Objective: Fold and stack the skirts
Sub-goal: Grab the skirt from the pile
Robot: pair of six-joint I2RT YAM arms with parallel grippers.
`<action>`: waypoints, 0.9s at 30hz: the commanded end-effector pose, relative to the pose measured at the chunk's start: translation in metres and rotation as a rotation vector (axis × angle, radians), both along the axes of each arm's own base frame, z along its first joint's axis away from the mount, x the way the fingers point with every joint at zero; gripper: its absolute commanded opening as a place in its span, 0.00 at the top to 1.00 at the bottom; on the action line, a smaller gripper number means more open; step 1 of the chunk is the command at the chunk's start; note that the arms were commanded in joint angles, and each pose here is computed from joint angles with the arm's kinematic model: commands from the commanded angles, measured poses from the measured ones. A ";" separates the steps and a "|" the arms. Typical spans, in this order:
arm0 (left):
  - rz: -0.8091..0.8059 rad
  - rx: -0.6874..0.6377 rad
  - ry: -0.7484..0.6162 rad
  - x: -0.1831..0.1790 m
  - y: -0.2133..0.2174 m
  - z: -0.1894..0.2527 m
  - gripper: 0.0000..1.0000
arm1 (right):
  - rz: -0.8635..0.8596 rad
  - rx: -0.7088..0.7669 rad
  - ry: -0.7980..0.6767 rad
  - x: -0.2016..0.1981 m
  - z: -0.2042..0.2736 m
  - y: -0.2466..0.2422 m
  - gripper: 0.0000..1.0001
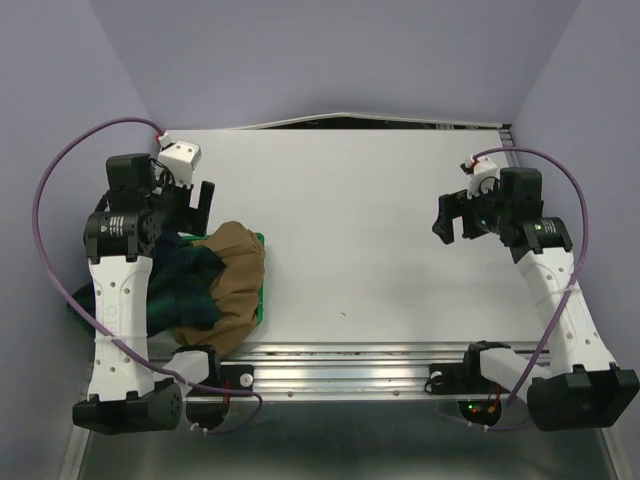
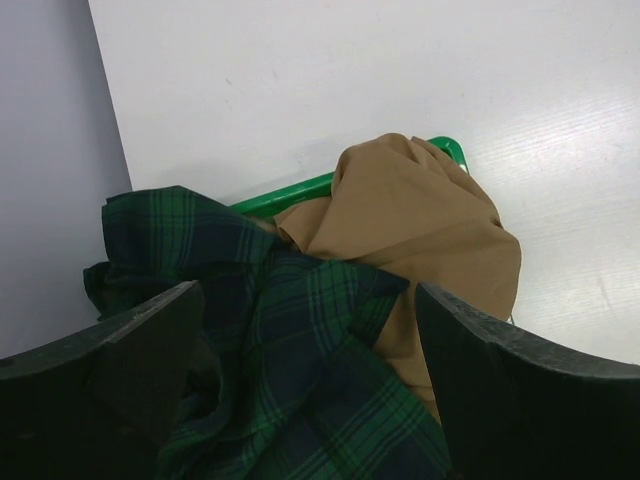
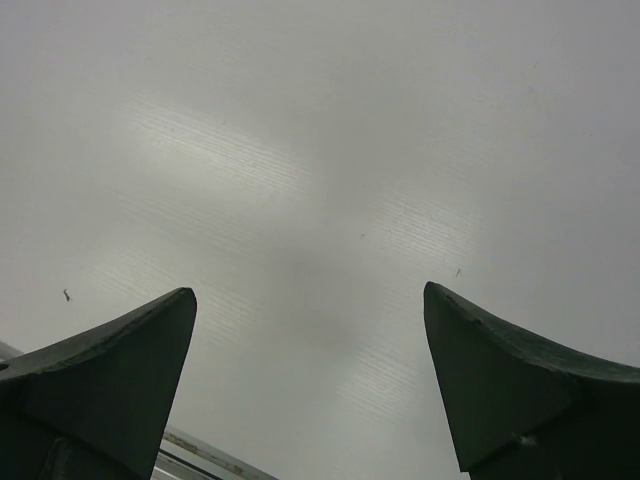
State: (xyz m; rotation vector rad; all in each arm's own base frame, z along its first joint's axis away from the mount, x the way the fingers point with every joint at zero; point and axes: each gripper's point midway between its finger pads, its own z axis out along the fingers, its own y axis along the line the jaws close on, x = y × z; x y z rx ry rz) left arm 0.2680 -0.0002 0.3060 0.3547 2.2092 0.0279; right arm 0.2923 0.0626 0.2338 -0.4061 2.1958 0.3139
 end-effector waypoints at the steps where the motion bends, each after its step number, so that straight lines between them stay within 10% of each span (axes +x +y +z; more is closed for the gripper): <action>1: -0.045 0.064 0.021 -0.012 0.003 0.013 0.02 | 0.043 -0.010 -0.044 -0.001 0.018 0.004 0.00; 12: 0.033 0.400 0.188 -0.070 0.060 -0.030 0.02 | 0.096 -0.027 0.009 -0.015 0.000 0.006 0.00; 27: 0.074 0.534 0.336 -0.090 0.085 -0.112 0.02 | 0.110 -0.012 0.036 -0.016 -0.012 0.010 0.00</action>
